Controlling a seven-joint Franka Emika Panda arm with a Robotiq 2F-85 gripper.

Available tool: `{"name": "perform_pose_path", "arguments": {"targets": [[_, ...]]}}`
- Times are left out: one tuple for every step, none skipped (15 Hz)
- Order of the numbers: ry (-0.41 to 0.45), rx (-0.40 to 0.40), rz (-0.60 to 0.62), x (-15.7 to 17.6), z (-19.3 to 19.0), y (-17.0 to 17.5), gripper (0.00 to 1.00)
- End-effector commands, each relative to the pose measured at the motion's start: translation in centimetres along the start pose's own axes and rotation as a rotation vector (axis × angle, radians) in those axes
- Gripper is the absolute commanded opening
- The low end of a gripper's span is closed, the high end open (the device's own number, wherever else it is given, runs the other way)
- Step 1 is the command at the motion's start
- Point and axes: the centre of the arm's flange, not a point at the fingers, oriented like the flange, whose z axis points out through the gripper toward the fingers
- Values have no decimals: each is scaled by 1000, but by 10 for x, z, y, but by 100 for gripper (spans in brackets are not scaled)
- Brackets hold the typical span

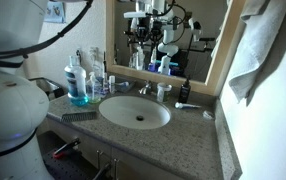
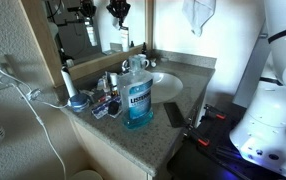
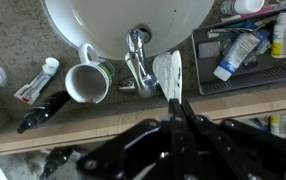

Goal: Pick up the object and put it in the tray

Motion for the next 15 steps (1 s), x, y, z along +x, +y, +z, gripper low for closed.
{"name": "perform_pose_path", "arguments": {"targets": [[28,36,-46,-27,7,-25,1],[32,46,-67,-28,10,-34,1],[35,53,-85,-29,12,-42,1],[49,54,-92,-31,15,-49,1],[62,63,-100,-32,17,-55,1],[77,71,-113,-32,20,-62,1],[90,73,-124,-32,23,-68,1],[99,81,-138,-32,28,-76,1],[109,78,-147,-31,31,-82,1],[117,85,-162,-30,35,-88,1],[121,95,-174,-29,41,-94,1],[122,96,-182,-28,45,-99,1],[122,99,-193,-28,49,-104,1],[125,101,-204,-27,53,-110,1],[128,95,-208,-27,58,-113,1]]}}
